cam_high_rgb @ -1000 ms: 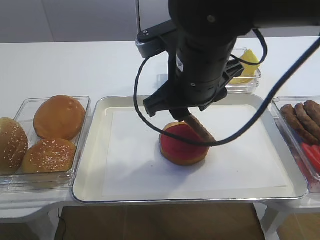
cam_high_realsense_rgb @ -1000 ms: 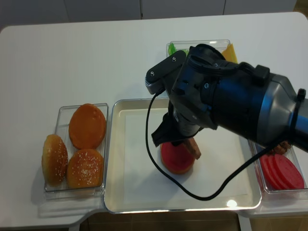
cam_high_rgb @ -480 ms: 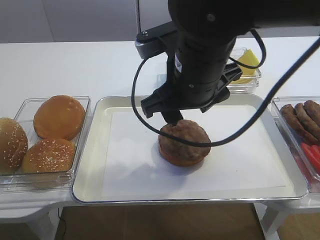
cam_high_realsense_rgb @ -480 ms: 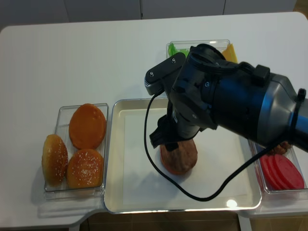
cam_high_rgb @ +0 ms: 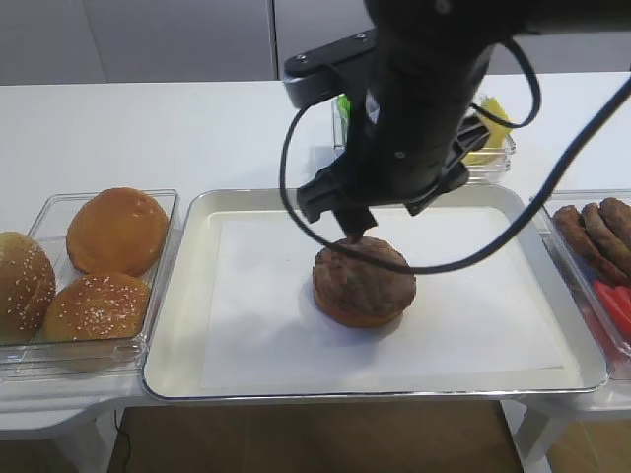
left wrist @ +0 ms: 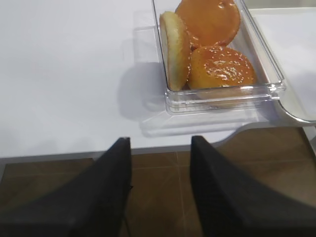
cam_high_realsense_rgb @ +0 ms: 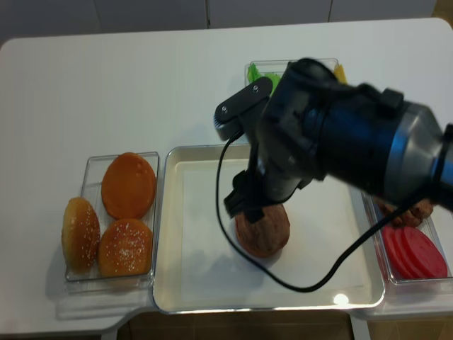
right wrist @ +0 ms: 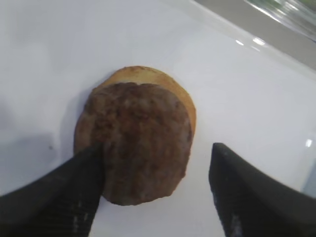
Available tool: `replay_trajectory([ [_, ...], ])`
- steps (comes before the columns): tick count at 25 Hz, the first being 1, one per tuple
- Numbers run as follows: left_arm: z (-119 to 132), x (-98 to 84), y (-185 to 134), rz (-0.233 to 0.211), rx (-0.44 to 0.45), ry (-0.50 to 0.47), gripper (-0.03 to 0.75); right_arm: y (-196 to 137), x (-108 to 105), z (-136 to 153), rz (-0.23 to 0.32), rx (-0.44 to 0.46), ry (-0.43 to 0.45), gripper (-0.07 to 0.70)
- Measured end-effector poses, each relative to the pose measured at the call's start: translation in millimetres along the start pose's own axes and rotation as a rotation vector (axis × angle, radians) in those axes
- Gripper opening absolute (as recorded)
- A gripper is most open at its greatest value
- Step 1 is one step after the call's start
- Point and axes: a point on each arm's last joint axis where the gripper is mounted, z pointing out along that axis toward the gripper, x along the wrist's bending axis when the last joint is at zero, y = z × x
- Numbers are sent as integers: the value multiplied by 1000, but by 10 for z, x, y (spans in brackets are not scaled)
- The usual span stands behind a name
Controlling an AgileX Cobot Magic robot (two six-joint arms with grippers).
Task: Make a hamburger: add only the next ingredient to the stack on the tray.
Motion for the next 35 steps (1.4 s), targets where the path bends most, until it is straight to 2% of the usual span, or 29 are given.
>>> replay_trajectory([
  [4,0,0,0,0,0,0,297,34,-345,-71,66,3,16,496],
  [8,0,0,0,0,0,0,297,15,-829,-200,152,-1,31,498],
  [14,0,0,0,0,0,0,297,-165,-1558,-355,326,15,60,495],
  [18,0,0,0,0,0,0,297,-333,-1903,-507,429,5,44,495],
  [21,0,0,0,0,0,0,297,-438,-2005,-642,464,-2,35,495],
  [26,0,0,0,0,0,0,297,-573,-1944,-932,463,-27,30,494],
  [35,0,0,0,0,0,0,297,-867,-1775,-1557,452,-195,-9,493],
])
